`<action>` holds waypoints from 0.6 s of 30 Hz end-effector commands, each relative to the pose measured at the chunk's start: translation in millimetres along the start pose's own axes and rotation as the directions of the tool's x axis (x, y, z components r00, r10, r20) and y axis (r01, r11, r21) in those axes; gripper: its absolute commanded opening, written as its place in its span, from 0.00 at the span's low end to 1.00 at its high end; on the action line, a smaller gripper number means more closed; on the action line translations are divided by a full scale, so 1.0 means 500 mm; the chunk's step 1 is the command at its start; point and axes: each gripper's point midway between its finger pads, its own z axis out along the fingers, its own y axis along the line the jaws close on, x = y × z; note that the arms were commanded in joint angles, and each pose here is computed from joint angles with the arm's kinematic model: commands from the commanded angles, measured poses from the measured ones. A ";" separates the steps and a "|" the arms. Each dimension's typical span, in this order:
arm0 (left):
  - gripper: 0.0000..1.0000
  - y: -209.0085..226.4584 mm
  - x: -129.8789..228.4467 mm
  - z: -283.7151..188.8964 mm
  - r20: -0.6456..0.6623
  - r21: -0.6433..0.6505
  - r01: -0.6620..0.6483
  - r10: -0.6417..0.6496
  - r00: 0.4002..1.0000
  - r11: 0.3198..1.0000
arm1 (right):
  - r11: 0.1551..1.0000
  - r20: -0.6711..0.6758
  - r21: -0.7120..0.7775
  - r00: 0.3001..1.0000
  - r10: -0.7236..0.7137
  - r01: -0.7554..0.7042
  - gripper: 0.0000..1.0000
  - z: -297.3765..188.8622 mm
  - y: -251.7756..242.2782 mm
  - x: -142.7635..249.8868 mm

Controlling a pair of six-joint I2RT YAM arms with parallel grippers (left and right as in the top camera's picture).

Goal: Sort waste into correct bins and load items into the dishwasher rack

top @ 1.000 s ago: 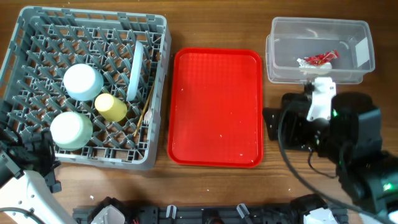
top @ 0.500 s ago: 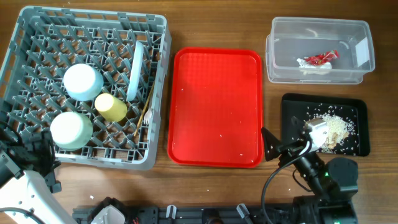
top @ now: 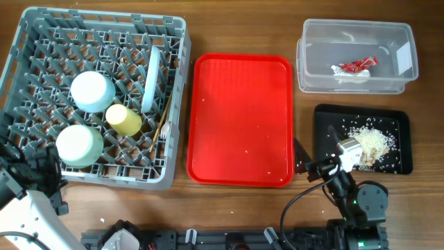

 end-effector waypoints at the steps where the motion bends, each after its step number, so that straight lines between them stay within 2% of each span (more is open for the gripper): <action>1: 1.00 -0.002 -0.004 -0.003 0.004 0.005 0.021 -0.021 1.000 1.000 | 0.993 0.027 0.115 1.000 0.011 -0.014 1.00 -0.004 -0.041 -0.005; 14: 1.00 -0.002 -0.004 -0.003 0.004 0.005 0.021 -0.021 1.000 1.000 | 0.985 0.056 0.162 0.996 -0.066 0.056 1.00 -0.001 -0.060 -0.007; 18: 1.00 -0.002 -0.004 -0.003 0.004 0.005 0.021 -0.021 1.000 1.000 | 0.977 0.041 0.166 0.989 -0.142 0.133 1.00 -0.001 -0.060 -0.006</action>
